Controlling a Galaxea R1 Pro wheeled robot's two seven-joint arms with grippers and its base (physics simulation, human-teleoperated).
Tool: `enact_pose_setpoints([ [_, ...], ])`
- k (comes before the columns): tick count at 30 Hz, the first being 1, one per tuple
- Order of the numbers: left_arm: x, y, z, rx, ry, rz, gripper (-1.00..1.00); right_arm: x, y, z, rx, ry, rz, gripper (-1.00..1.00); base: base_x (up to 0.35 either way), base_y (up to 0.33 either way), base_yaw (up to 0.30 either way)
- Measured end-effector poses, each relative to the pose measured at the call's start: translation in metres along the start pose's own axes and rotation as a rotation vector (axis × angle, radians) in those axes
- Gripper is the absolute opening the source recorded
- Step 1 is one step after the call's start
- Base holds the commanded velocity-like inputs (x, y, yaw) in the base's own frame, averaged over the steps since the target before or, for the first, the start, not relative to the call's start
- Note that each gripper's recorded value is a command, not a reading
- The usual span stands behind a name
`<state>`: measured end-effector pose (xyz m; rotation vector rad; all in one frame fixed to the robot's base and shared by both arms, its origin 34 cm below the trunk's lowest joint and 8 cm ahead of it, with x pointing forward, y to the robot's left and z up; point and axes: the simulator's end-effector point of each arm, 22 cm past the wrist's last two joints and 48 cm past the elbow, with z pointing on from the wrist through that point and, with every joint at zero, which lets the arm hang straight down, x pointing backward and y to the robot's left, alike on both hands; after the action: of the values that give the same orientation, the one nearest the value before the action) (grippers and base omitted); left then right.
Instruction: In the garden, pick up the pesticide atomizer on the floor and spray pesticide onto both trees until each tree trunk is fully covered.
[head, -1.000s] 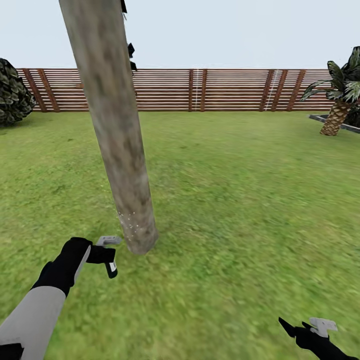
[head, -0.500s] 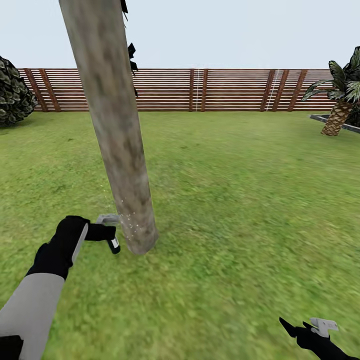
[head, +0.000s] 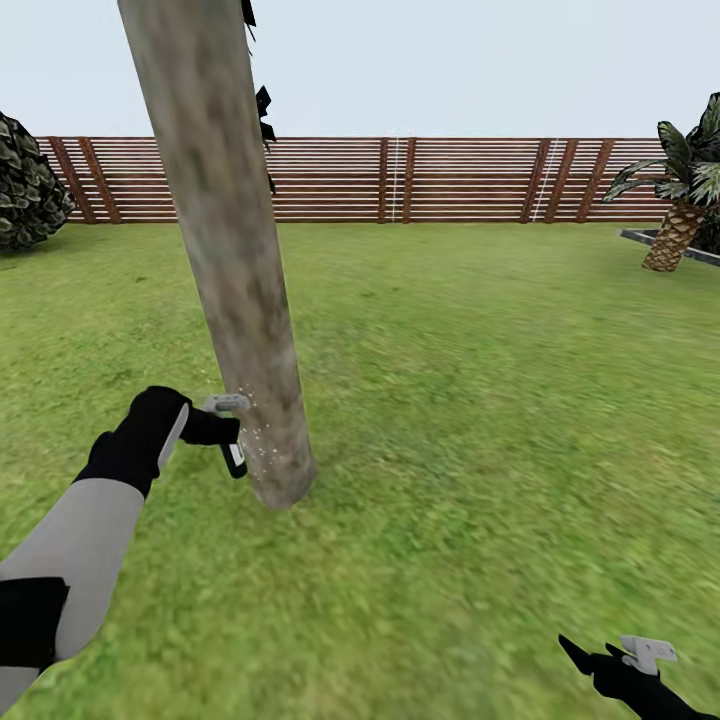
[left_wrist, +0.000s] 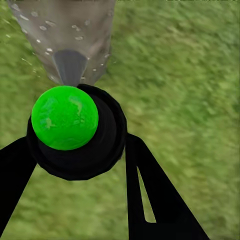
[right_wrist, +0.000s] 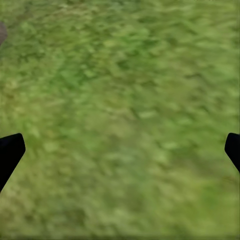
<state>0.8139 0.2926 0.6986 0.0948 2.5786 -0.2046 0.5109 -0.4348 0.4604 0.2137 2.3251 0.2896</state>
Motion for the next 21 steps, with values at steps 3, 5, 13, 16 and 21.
enact_pose_setpoints([
  [3,0.002,0.001,0.001,-0.003,0.002,0.001,-1.00,0.000,0.000,0.000,0.000,0.000,0.000,1.00,-0.006,0.000,0.000],
  [5,0.015,0.002,0.007,-0.003,0.022,-0.002,-1.00,0.000,0.000,0.000,0.000,0.000,0.000,1.00,-0.179,0.000,0.000],
  [13,0.049,0.002,0.022,0.004,0.070,-0.013,-1.00,0.000,0.000,0.000,0.000,0.000,0.000,1.00,-0.190,0.000,0.000],
  [16,0.040,0.002,0.018,0.004,0.056,-0.013,-1.00,0.001,0.000,0.000,-0.001,0.001,0.000,1.00,-0.006,0.000,0.000],
  [21,-0.027,-0.004,-0.011,0.007,-0.041,0.002,-1.00,0.001,0.001,0.000,-0.002,0.003,0.000,1.00,0.000,0.000,0.000],
])
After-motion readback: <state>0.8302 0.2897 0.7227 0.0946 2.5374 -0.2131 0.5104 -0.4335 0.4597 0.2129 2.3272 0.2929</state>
